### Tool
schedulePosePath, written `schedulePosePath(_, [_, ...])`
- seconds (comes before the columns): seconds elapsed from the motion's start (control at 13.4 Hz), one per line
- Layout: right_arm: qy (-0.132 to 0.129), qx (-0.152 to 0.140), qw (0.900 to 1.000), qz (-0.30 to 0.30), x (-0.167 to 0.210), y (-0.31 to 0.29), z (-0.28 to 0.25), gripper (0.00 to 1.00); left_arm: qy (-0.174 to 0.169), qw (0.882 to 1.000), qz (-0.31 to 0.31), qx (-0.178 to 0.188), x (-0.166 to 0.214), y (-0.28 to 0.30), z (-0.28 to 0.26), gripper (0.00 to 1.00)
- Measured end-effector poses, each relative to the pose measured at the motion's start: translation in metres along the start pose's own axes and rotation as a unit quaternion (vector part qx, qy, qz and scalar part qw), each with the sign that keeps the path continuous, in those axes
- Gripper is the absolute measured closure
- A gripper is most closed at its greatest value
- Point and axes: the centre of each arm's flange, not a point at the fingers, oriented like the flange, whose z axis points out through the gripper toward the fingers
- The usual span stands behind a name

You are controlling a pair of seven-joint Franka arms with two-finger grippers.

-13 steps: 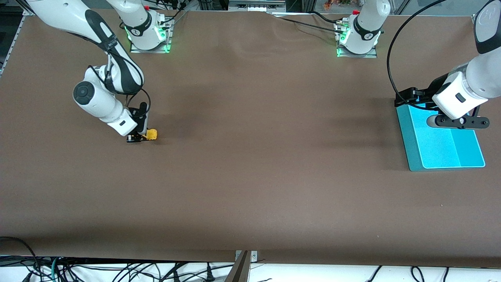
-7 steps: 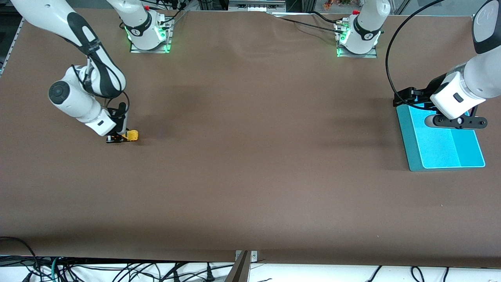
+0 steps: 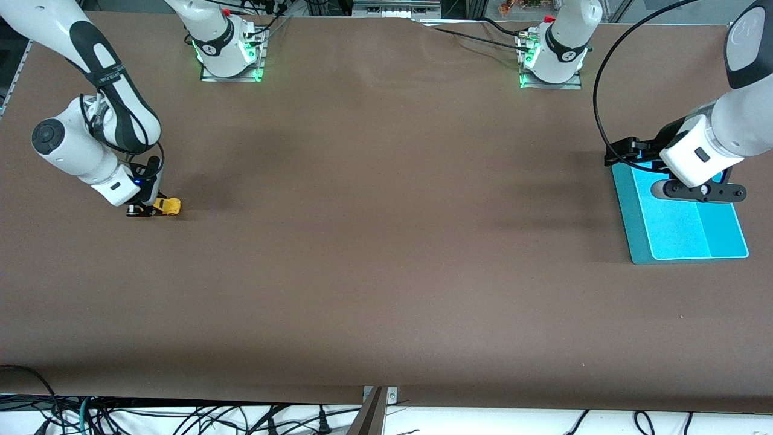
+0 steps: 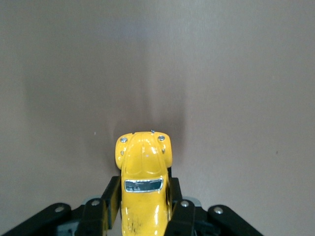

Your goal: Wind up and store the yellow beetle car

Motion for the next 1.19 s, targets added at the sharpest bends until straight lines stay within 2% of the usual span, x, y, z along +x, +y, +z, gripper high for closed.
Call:
schedulePosePath(0.45, [0.0, 0.0, 1.0, 0.001, -0.001, 0.0, 0.0, 0.56, -0.004, 0.999, 0.042, 0.007, -0.001, 0.047, 0.007, 0.0])
schedulePosePath(0.6, [0.001, 0.003, 1.0, -0.002, 0.0, -0.001, 0.003, 0.52, -0.008, 0.999, 0.052, 0.008, 0.001, 0.058, 0.014, 0.0])
schedulePosePath(0.67, [0.002, 0.005, 1.0, -0.005, 0.002, -0.001, 0.005, 0.48, -0.011, 0.998, 0.059, 0.008, 0.001, 0.063, 0.018, 0.0])
schedulePosePath(0.82, [0.008, 0.012, 1.0, -0.015, 0.013, 0.004, 0.005, 0.27, -0.018, 0.996, 0.087, 0.008, 0.002, 0.072, 0.025, 0.0])
schedulePosePath(1.04, [0.016, 0.024, 0.999, -0.03, 0.026, 0.027, -0.013, 0.17, -0.029, 0.986, 0.164, 0.007, 0.002, 0.072, 0.035, 0.0])
schedulePosePath(1.12, [0.017, 0.026, 0.999, -0.031, 0.029, 0.034, -0.022, 0.17, -0.032, 0.983, 0.183, 0.006, 0.002, 0.071, 0.038, 0.0])
schedulePosePath(1.19, [0.018, 0.027, 0.999, -0.03, 0.034, 0.04, -0.034, 0.09, -0.035, 0.98, 0.198, 0.005, 0.002, 0.069, 0.04, 0.0])
